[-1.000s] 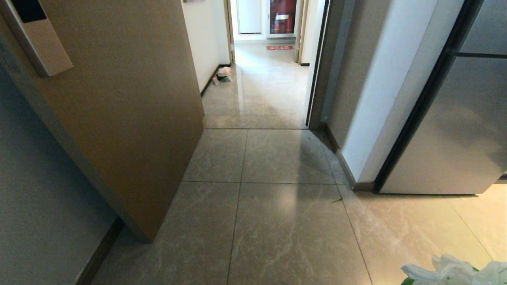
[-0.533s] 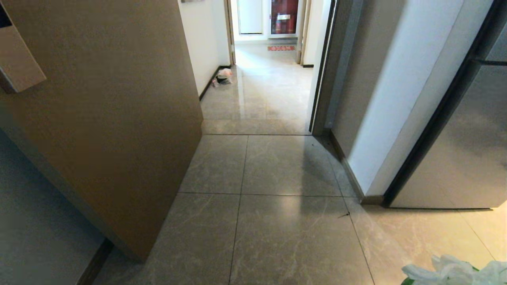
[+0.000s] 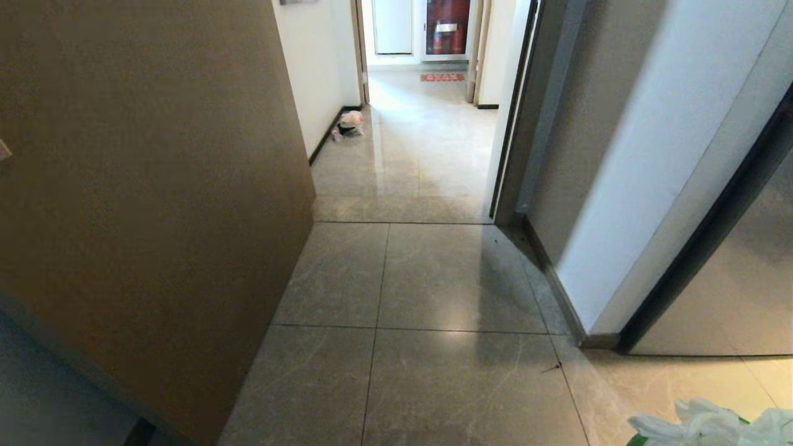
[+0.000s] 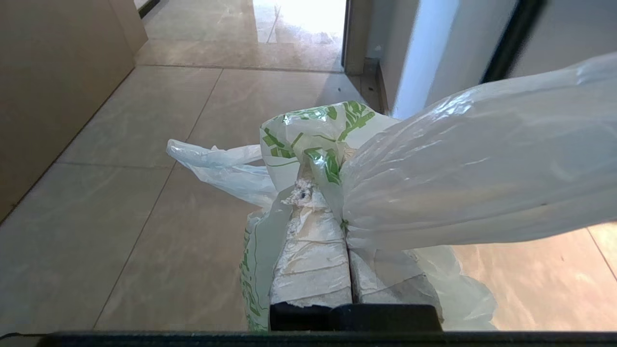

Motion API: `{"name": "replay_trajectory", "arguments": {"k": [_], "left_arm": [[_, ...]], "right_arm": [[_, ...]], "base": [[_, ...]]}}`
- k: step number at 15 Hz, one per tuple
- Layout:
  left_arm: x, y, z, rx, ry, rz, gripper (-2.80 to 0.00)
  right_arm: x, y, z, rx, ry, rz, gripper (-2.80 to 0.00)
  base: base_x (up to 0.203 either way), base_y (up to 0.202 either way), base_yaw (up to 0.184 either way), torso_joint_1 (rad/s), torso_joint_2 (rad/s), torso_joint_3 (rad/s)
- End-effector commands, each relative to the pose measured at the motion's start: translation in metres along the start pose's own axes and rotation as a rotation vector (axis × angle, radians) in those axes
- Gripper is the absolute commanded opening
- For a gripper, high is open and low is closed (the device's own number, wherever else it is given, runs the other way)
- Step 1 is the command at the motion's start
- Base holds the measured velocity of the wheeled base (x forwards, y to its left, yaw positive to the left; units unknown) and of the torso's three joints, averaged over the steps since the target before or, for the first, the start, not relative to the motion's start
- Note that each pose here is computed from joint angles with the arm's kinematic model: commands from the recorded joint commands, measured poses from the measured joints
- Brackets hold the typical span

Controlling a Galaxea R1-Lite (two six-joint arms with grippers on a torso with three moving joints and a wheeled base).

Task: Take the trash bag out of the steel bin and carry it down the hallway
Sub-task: Put the trash bag at the door

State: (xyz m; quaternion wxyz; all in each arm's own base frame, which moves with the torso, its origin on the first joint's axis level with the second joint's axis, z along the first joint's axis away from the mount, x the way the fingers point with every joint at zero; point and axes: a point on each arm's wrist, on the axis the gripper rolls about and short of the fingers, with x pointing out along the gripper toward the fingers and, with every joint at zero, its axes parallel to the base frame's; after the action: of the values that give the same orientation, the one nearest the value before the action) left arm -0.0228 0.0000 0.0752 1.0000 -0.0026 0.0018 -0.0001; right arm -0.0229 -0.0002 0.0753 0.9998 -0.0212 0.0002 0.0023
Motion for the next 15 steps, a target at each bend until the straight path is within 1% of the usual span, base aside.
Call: {"name": "replay_trajectory", "arguments": {"k": [1, 15], "left_arm": [[0.0001, 0.0000, 0.0000, 0.001, 0.001, 0.000, -2.80], [0.0001, 0.0000, 0.0000, -0.001, 0.001, 0.000, -2.80]], "right_arm": [[-0.0029, 0.0000, -0.0009, 0.000, -0.039, -0.002, -2.80], [-0.0029, 0.0000, -0.0008, 0.001, -0.040, -0.002, -2.80]], "base": [[0.191, 0.000, -0.001, 0.002, 0.00, -0.001], [0.193, 0.000, 0.001, 0.002, 0.00, 0.002]]}}
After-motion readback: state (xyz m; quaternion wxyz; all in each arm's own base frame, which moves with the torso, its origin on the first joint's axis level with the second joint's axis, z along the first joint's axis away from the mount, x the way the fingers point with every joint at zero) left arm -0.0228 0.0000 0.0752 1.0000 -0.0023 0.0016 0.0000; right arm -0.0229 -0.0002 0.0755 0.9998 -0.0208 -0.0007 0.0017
